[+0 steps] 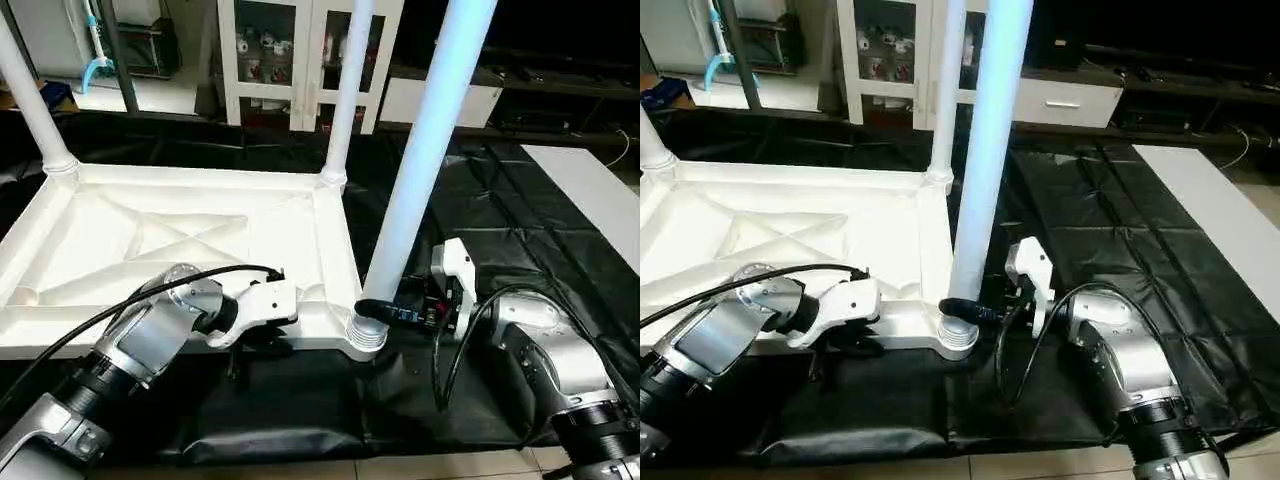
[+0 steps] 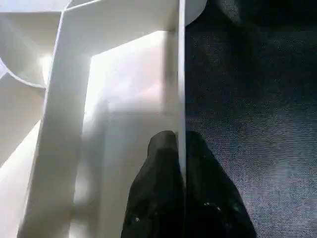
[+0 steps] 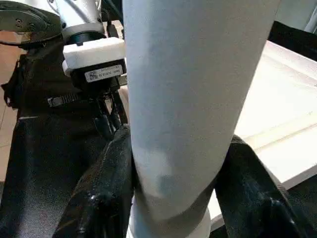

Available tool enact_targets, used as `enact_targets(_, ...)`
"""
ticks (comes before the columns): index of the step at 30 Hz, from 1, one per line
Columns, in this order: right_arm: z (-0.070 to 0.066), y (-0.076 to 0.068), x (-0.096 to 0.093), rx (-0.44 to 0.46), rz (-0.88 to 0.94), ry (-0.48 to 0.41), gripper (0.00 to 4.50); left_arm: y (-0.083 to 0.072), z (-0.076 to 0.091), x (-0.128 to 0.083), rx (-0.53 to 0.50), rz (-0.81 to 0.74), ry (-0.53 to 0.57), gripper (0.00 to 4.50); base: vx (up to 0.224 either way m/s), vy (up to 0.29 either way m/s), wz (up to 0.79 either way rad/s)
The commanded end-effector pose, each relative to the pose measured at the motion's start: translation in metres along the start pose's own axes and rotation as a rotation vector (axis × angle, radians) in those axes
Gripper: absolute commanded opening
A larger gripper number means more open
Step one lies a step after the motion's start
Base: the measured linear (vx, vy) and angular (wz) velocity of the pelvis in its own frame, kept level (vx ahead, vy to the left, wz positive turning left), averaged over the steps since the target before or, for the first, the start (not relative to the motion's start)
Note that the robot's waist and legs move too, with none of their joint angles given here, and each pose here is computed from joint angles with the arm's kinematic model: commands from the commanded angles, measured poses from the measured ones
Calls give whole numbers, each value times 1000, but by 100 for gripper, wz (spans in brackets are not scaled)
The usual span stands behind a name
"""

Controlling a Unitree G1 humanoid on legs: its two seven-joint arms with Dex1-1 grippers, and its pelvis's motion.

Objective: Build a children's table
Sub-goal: Insert table leg to table base

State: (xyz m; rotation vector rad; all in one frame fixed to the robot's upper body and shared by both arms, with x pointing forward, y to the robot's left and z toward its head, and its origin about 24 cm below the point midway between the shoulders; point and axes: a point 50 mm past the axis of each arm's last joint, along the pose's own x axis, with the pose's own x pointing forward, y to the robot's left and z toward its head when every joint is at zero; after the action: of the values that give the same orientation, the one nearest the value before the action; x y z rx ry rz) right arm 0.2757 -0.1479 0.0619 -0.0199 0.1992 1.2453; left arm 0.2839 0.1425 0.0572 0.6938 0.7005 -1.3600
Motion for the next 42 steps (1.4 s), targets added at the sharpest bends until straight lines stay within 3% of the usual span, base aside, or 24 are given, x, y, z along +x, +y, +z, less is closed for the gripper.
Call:
enact_targets(1,-56,13,-8,188,-15,203,183,-8,-9,8,-23,-34,29,0,0,0,0)
enact_targets(4,-58,6,-13,237,-115,131,183,-8,-9,8,-24,-34,28,0,0,0,0)
enact_targets(6,-62,7,-15,236,-117,154,183,-8,-8,9,-24,-34,26,0,0,0,0)
enact_targets(12,-86,16,-25,225,-66,387,183,-7,-7,9,-19,-38,25,0,0,0,0)
enact_targets(20,-98,24,-32,255,-40,448,183,-8,-7,9,-19,-37,25,0,0,0,0)
enact_targets(29,-99,16,-32,269,-132,382,183,-7,-7,9,-17,-36,26,0,0,0,0)
enact_targets(36,-84,10,-21,237,-156,264,183,-9,-4,8,-25,-61,-6,0,0,0,0)
enact_targets(42,-81,7,-19,225,-182,238,183,-6,-3,6,-44,-36,-14,0,0,0,0)
